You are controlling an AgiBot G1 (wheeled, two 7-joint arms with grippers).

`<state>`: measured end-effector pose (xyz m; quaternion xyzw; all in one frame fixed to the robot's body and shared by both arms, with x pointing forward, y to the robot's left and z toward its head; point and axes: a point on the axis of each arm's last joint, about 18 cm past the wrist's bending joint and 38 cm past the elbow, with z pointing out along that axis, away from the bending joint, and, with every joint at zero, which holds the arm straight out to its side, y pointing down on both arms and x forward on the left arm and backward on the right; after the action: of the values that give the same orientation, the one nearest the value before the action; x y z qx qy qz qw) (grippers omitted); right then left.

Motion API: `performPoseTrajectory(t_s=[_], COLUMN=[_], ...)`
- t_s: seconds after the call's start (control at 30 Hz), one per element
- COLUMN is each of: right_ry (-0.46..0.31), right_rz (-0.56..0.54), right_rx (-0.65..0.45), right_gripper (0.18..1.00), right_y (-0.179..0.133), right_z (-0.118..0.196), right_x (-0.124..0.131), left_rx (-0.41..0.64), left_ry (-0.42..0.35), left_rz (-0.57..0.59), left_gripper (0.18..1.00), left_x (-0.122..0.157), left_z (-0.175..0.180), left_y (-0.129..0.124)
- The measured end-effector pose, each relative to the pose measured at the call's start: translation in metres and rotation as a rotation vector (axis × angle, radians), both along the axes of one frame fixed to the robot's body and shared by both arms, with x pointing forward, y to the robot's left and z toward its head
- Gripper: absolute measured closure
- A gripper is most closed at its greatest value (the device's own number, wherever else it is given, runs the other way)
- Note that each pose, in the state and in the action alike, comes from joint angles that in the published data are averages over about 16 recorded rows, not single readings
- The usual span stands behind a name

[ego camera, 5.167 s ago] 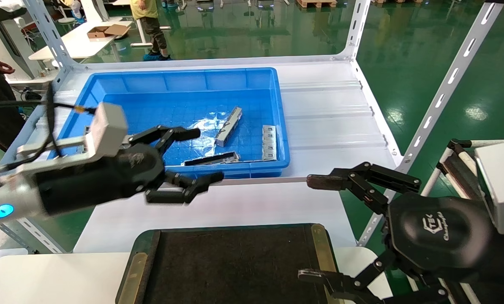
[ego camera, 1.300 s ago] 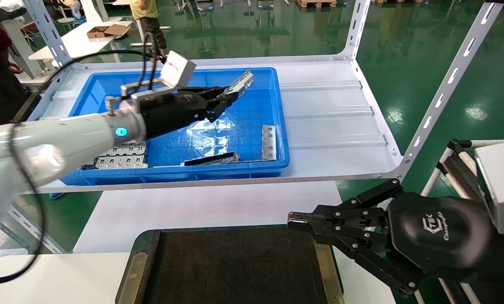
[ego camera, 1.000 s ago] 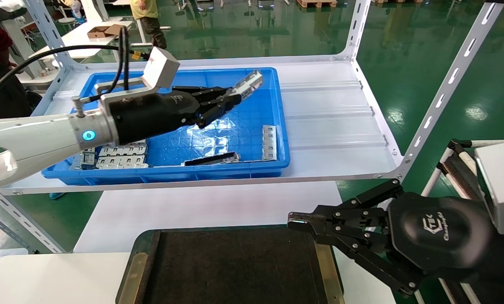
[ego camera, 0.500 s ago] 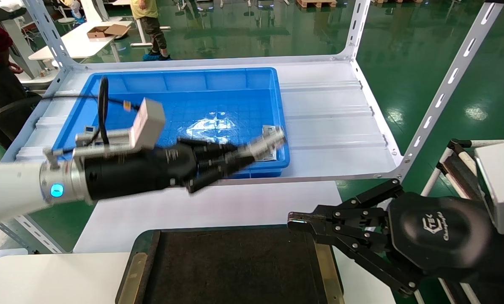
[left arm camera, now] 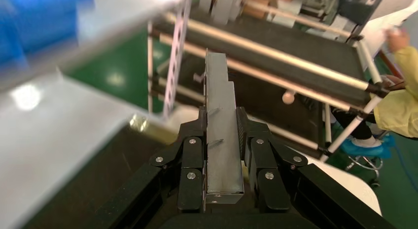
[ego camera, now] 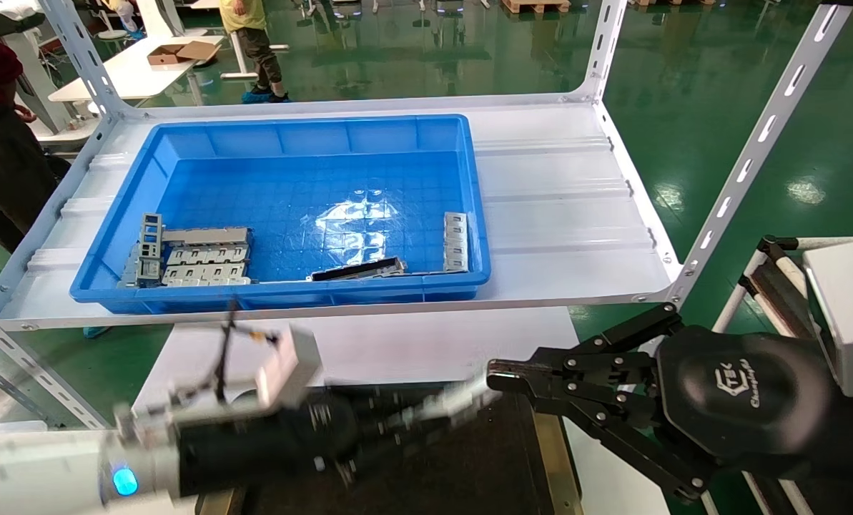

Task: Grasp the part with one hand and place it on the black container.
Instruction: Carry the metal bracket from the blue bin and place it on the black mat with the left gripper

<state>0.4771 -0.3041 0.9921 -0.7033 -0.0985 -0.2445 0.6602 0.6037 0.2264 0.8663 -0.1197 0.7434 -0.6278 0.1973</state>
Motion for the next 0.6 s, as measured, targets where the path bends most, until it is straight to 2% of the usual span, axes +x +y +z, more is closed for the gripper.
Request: performPoseTrajectory(t_s=[0.3,0.6], right_ry=[0.000,0.000], right_rz=[0.000,0.000], right_rx=[0.000,0.000], right_gripper=[0.988,0.988], right_y=[0.000,0.000], right_z=[0.000,0.000], right_x=[0.000,0.000], left_rx=[-0.028,-0.133], left_ry=[0.148,0.255], left_rz=[0.184,0.406], left_gripper=[0.888,0.888], left_x=[0.010,0.042], left_z=[-0.077,-0.122], left_y=[-0.021,-0.040])
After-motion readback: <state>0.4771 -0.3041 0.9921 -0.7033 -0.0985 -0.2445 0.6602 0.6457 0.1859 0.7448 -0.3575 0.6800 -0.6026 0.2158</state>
